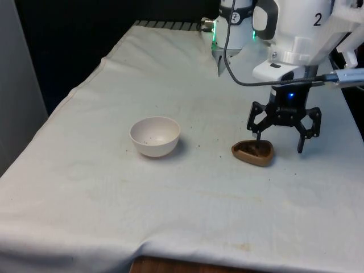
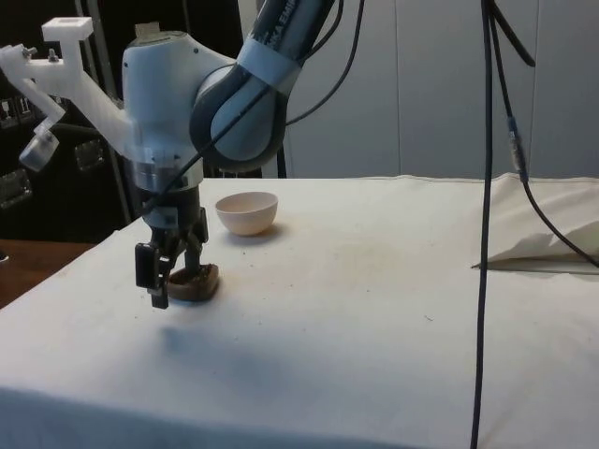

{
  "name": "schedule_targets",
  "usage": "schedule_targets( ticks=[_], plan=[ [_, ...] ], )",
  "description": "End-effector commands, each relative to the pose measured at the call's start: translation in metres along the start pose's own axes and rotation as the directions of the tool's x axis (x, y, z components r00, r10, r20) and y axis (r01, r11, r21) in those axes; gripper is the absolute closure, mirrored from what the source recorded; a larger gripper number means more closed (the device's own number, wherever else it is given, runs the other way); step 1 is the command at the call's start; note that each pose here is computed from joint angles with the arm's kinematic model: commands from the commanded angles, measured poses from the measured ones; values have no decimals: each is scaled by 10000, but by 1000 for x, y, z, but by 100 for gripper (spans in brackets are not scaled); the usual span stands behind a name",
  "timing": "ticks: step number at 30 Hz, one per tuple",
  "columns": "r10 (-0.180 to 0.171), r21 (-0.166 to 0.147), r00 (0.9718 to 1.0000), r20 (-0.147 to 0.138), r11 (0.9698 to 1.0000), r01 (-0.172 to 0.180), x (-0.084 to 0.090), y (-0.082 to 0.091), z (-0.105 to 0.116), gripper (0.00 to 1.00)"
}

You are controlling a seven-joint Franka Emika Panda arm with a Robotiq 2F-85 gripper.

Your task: Pour the coffee beans from the cup into the bowl.

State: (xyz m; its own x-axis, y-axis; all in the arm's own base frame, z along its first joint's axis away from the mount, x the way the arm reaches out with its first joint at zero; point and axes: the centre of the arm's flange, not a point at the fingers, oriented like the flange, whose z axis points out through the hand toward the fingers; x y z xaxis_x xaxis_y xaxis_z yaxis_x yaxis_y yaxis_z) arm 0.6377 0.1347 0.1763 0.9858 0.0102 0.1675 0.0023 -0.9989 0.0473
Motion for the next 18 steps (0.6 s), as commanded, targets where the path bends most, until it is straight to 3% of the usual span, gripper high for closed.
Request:
schedule_targets(
  ticks=[1,18],
  plan=[
    [-11,41,10000,-71,10000,12,0,0,1,0],
    [81,-33,9999,75,10000,-81,0,8,5,0]
  ],
)
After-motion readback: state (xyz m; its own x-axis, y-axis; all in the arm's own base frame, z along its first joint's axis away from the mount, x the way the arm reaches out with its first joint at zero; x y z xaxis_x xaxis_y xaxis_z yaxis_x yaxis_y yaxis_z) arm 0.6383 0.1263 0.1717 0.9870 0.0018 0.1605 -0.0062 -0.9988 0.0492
